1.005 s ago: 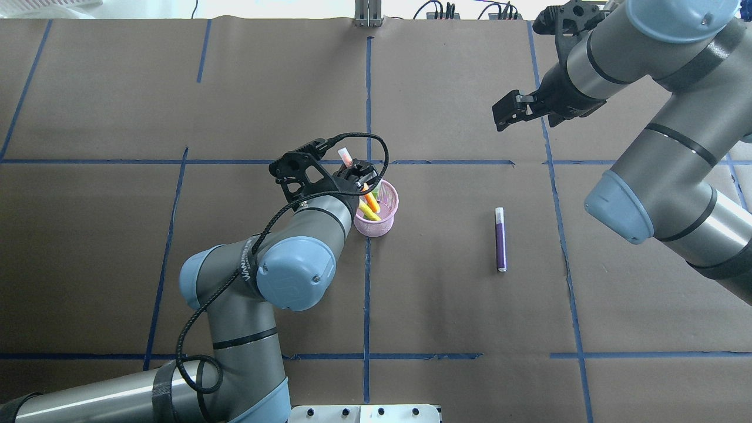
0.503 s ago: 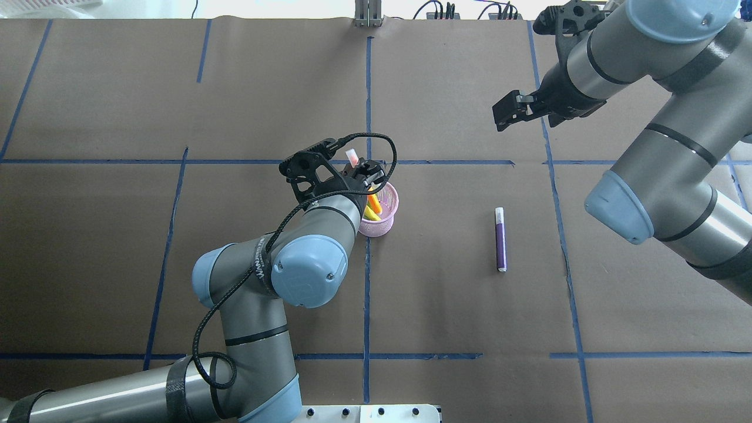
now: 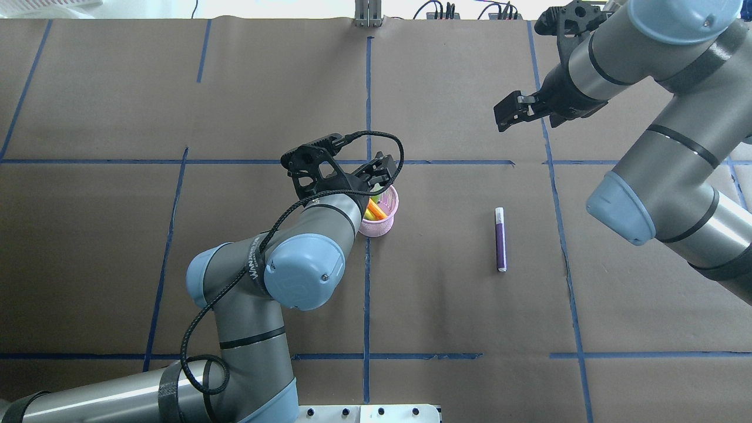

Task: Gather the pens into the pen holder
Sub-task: 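Withdraw the left gripper while the right gripper moves over the purple marker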

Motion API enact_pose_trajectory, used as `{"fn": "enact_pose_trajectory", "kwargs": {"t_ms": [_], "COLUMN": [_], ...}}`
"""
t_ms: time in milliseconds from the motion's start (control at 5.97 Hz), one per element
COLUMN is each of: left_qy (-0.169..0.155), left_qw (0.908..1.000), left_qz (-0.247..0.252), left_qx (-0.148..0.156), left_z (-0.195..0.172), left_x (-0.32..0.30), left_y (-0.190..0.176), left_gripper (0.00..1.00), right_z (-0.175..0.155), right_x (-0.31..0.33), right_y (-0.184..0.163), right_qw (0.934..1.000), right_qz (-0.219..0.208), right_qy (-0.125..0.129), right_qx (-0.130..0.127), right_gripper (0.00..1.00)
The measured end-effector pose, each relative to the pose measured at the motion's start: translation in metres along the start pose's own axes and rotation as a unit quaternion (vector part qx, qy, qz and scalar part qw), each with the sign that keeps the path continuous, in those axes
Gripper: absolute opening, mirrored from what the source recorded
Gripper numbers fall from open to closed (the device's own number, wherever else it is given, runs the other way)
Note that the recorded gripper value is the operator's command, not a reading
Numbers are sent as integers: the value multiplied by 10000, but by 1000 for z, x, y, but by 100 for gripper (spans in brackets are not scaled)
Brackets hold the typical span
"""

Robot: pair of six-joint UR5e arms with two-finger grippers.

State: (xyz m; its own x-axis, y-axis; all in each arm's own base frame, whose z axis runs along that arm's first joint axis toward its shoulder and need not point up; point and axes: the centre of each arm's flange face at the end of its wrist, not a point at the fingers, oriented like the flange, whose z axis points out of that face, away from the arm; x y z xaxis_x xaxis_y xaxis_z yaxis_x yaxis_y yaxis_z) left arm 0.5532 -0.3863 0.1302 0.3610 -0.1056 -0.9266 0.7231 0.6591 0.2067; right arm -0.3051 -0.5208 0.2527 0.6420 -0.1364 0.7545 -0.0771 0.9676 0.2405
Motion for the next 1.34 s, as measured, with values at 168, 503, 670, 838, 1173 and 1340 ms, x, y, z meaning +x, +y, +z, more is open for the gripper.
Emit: {"fn": "enact_pose_trajectory", "kwargs": {"t_ms": [168,503,670,838,1173,1340], "left_qy": [-81,-356,-474,-504,-446,-436], "left_qw": [9983,9810,9649,9476,9303,9286], "left_qz": [418,1306,1697,1964,2130,2145], "left_qx": [-394,-1386,-1946,-2470,-2951,-2996], "left_z": [-26,-46,-40,-32,-26,-26], "left_x": [3,-11,-31,-56,-83,-86], "left_y": [-12,-41,-60,-85,-117,-121], "left_gripper": [99,99,99,99,100,100], "right_z": [1,16,33,63,129,148], "right_x": [-2,-12,-28,-46,-51,-47], "right_y": [2,12,26,46,73,84], "right_qw": [10000,9996,9973,9931,9885,9871], "right_qz": [16,231,701,1105,1187,1148], "right_qy": [0,43,153,374,917,1079], "right_qx": [-8,-128,-136,-111,-200,-283], "right_gripper": [99,98,98,98,94,88]}}
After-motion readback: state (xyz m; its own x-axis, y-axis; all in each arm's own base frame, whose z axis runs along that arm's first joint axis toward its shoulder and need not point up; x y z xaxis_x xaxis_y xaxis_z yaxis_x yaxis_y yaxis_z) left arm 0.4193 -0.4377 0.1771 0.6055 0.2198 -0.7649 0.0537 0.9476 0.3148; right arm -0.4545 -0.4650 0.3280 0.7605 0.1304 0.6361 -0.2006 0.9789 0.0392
